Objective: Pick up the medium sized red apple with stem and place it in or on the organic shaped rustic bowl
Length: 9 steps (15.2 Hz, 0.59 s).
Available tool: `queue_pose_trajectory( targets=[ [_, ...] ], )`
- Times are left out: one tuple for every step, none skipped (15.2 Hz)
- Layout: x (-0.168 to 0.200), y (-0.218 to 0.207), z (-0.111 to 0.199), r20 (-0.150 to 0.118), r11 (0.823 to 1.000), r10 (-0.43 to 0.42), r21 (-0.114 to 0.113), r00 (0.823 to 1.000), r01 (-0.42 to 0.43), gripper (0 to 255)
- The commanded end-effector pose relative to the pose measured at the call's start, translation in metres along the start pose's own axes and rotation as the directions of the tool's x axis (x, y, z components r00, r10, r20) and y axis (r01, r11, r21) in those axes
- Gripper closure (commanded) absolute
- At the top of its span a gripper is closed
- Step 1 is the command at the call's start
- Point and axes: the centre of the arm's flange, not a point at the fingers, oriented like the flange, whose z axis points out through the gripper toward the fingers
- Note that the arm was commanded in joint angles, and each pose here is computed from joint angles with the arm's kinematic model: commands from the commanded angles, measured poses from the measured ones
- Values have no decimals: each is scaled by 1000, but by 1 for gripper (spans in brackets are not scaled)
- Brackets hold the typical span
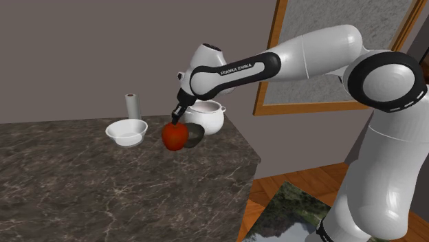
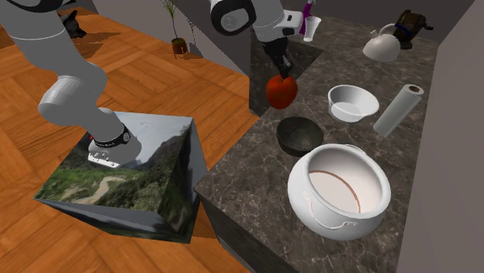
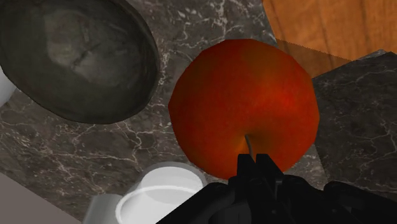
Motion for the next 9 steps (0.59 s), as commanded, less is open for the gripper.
queue_pose_trajectory(
  targets=[
    [4,-1,-9,0,1000,0,0,1000,0,255],
    [6,-1,-14,0,1000,0,0,1000,0,255],
    [8,0,-19,0,1000,0,0,1000,0,255],
    [10,0,-24,0,1000,0,0,1000,0,255],
    [12,0,-29,0,1000,0,0,1000,0,255],
    [15,0,-33,0,1000,0,0,1000,0,255],
    [17,0,-38,0,1000,0,0,1000,0,255],
    [19,0,-43,0,1000,0,0,1000,0,255],
    [21,0,-48,0,1000,0,0,1000,0,255]
  ],
)
